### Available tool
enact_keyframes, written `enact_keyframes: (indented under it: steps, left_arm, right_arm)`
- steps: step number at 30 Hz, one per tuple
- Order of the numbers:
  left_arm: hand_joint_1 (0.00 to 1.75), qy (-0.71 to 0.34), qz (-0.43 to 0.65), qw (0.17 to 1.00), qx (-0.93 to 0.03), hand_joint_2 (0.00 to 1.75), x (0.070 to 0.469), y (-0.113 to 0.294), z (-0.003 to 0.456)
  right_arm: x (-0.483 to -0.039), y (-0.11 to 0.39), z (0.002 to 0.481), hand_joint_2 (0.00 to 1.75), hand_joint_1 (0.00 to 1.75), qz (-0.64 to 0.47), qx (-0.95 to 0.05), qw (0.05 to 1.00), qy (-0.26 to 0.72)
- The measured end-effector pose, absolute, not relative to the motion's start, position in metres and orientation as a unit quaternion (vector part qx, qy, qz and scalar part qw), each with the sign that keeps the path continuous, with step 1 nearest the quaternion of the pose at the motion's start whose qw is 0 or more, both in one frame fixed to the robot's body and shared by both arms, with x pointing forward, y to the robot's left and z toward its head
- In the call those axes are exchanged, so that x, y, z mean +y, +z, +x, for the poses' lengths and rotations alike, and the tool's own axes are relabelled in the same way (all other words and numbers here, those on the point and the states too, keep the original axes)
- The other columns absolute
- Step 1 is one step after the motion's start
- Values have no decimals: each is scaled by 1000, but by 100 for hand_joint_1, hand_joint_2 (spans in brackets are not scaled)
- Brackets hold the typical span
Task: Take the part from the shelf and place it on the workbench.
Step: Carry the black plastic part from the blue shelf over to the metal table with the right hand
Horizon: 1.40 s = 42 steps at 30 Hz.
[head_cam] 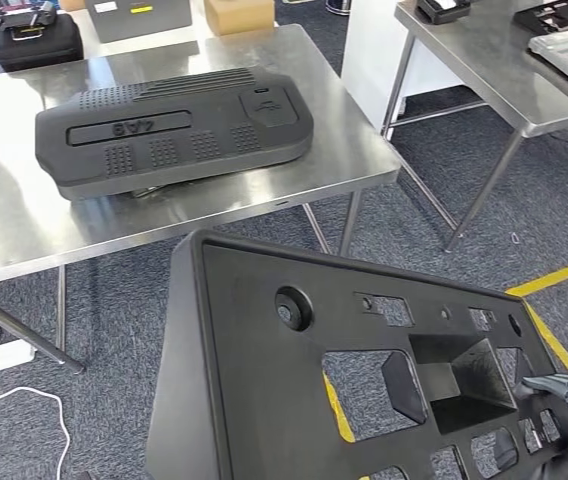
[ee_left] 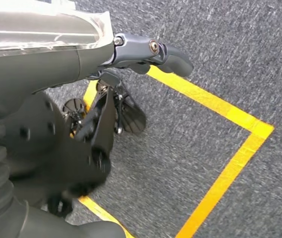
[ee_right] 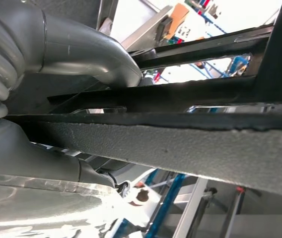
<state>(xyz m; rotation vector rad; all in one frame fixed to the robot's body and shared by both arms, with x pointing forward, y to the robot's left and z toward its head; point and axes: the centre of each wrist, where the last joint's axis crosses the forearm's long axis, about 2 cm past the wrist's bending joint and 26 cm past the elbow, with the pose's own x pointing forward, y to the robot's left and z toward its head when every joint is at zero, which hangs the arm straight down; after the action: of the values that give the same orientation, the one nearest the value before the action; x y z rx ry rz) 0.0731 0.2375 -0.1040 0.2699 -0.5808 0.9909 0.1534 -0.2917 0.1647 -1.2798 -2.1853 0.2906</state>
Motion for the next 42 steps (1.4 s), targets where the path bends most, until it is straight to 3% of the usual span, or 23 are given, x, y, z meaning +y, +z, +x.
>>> enact_keyframes:
  steps: [42]
  left_arm:
    - [0, 470, 106, 824, -297, 175, 241, -104, 73]
  right_arm:
    - [-293, 164, 157, 175, 175, -481, -819, 293, 109]
